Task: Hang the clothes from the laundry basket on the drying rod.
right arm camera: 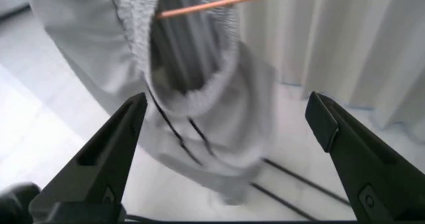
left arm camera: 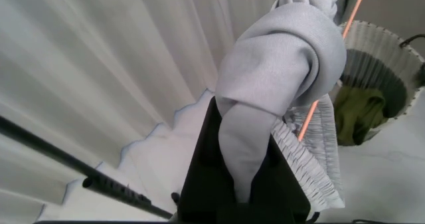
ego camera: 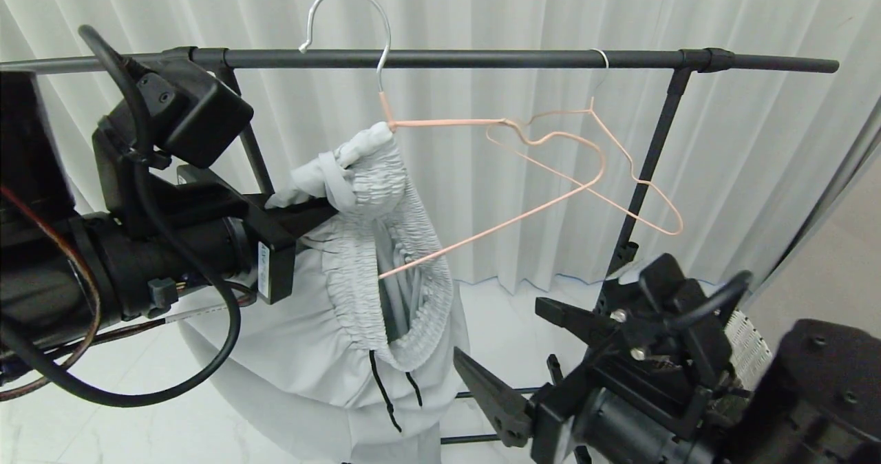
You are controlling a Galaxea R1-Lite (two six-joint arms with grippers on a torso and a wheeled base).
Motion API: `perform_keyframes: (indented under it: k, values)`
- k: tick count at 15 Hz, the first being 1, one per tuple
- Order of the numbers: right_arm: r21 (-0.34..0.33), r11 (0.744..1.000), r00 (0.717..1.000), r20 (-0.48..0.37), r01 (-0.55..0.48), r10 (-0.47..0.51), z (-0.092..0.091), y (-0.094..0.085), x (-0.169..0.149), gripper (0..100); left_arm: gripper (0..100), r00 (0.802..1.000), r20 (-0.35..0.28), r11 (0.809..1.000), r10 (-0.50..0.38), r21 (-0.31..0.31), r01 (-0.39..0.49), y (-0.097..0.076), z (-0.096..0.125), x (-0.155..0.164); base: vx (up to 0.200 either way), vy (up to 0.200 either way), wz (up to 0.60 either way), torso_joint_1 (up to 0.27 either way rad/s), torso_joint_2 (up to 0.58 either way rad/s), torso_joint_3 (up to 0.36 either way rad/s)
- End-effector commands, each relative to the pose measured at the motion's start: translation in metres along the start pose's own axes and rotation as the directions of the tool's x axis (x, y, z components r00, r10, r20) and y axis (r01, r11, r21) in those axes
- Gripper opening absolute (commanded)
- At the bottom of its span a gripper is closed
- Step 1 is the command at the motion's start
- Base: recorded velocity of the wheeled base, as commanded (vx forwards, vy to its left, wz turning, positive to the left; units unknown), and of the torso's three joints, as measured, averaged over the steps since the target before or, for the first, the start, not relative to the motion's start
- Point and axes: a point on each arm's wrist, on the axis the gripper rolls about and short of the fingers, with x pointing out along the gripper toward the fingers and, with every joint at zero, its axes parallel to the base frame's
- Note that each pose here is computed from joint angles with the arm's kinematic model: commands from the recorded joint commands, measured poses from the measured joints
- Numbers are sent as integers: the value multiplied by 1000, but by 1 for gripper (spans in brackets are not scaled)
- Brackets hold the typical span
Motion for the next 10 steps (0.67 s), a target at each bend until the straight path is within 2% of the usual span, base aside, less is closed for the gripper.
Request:
perform_keyframes:
  k: [1,6,10]
  values:
    - [41,999,999,-38,20,-18,-18,8,36,100,0,1000,21,1000,-20,5,20,-4,4,-3,0,0,0,0,0,0]
    - [70,992,994,-45,107,-104,-25,-11,60,100,0,998,51,1000,-23,10,23,-5,10,-10,0,0,0,0,0,0]
    - [74,983,985,-46,168,-165,-31,-15,69,100,0,998,56,1000,-26,11,26,-6,10,-13,0,0,0,0,0,0]
